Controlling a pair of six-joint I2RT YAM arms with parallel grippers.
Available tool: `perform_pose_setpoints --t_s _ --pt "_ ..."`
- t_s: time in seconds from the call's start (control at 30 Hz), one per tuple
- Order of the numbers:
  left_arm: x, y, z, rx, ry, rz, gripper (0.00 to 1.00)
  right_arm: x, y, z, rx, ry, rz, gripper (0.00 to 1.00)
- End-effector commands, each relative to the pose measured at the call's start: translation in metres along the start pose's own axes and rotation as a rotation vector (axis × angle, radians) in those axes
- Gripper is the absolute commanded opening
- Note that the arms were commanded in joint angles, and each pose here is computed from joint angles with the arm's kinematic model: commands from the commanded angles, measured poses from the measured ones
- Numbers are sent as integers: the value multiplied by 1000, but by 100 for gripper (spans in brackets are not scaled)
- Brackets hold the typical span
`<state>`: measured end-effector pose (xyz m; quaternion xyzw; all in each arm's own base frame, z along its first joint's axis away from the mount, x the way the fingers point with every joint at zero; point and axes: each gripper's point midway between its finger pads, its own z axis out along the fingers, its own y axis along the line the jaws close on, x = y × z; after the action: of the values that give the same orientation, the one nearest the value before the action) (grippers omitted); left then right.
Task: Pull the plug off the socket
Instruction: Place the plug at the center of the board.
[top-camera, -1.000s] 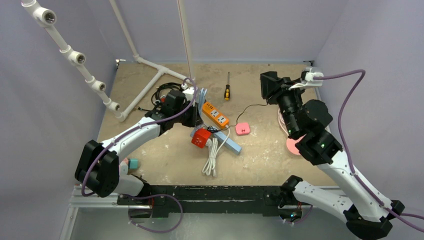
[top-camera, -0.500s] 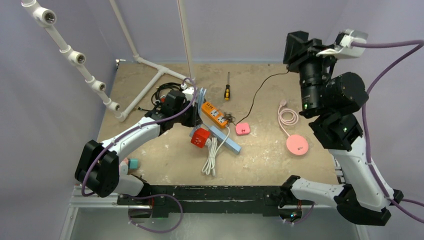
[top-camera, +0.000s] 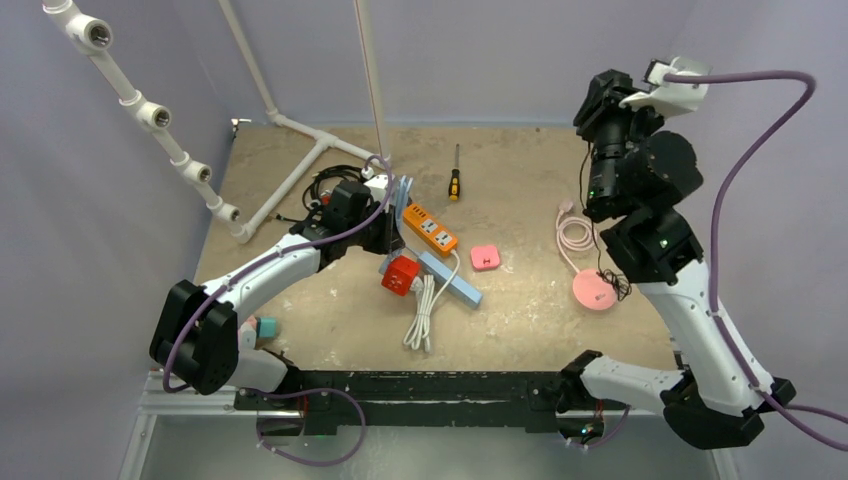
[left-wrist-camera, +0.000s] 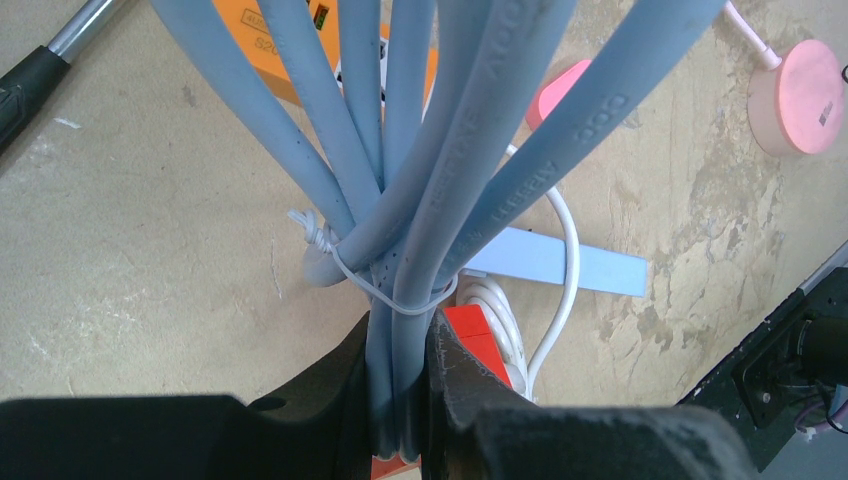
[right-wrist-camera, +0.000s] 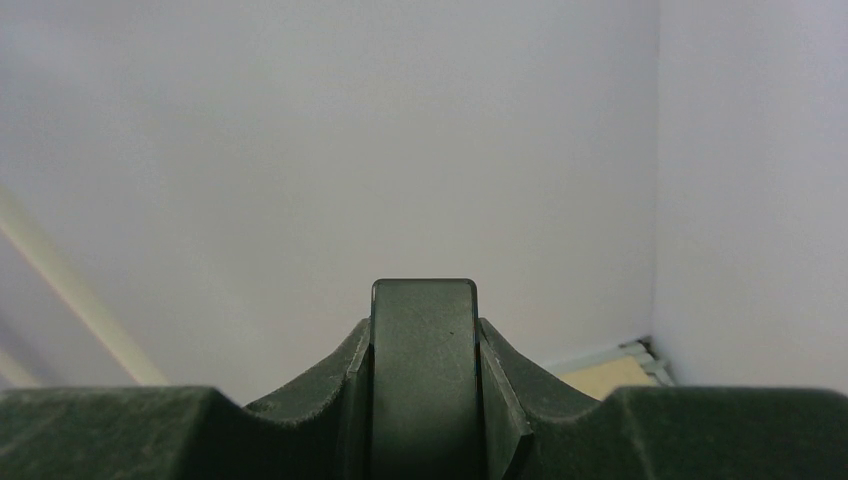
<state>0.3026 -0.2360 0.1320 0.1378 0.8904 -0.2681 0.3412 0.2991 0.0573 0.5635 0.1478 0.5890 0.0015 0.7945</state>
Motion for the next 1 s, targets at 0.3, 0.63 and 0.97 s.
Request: perform_pose_setpoints --t_s 0.3,0.63,0.97 --pt "-41 -15 -12 57 -127 41 0 95 -55 26 157 72 -40 0" --pt "-40 -18 -13 71 -123 37 0 206 -112 27 283 232 45 0" --pt "-40 -21 -13 88 -119 32 0 333 -157 12 216 512 186 0"
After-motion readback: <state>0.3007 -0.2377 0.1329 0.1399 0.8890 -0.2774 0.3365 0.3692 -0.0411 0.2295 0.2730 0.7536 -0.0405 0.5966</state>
